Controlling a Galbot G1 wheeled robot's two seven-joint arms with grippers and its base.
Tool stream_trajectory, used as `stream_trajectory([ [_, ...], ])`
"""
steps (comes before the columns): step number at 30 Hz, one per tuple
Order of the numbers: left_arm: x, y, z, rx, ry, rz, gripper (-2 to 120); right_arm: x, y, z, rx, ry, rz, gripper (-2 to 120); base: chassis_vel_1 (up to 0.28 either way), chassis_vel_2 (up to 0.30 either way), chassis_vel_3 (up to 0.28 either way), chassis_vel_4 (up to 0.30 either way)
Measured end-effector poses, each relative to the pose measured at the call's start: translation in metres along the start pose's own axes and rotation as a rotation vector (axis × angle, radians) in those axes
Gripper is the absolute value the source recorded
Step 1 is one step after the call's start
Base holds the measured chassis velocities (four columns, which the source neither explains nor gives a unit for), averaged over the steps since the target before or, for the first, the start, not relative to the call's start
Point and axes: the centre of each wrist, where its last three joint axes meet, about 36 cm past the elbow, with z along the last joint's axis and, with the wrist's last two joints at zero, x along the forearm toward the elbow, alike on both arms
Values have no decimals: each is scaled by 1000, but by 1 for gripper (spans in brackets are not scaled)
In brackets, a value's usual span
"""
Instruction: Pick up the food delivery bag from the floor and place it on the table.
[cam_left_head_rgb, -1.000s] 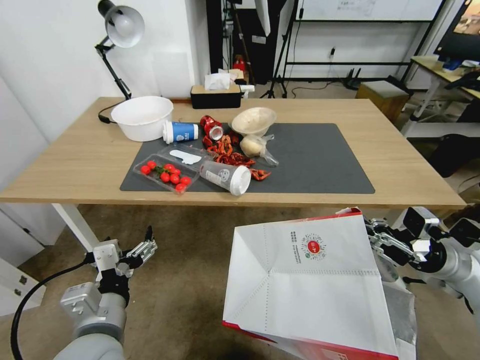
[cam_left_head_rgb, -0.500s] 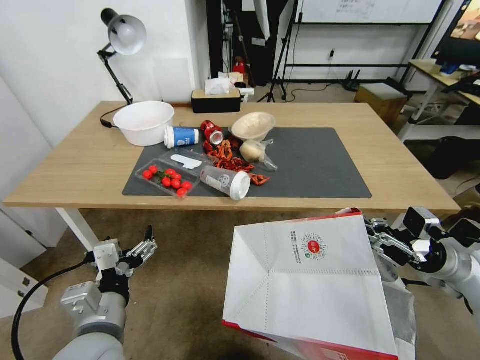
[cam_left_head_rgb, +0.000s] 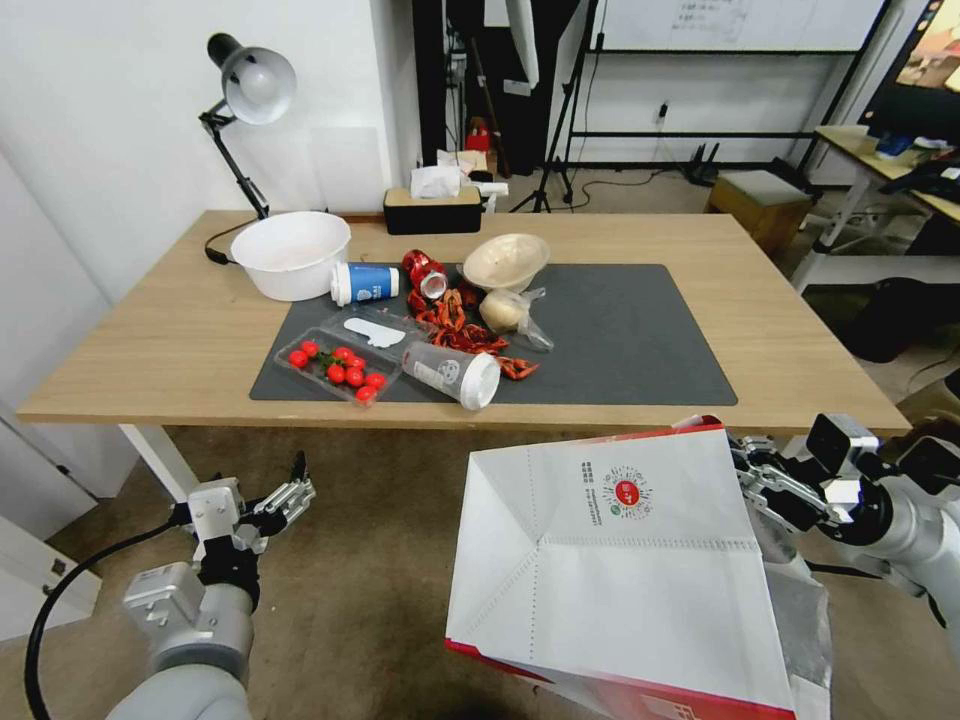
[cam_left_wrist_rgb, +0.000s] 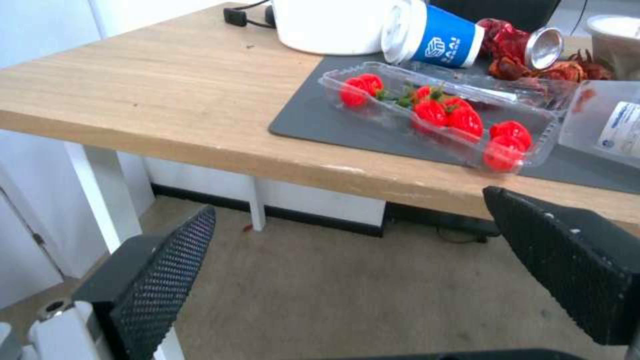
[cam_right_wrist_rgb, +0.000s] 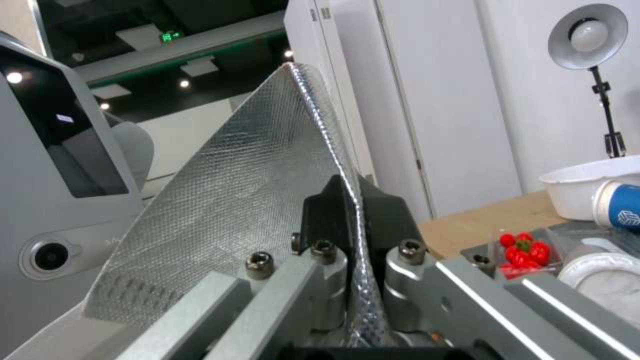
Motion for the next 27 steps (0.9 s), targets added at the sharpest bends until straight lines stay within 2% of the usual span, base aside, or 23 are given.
stream_trajectory([
  [27, 0, 1, 3, 5, -7, 13, 100, 0, 1, 2, -3, -3, 2, 0, 0, 0, 0, 0],
])
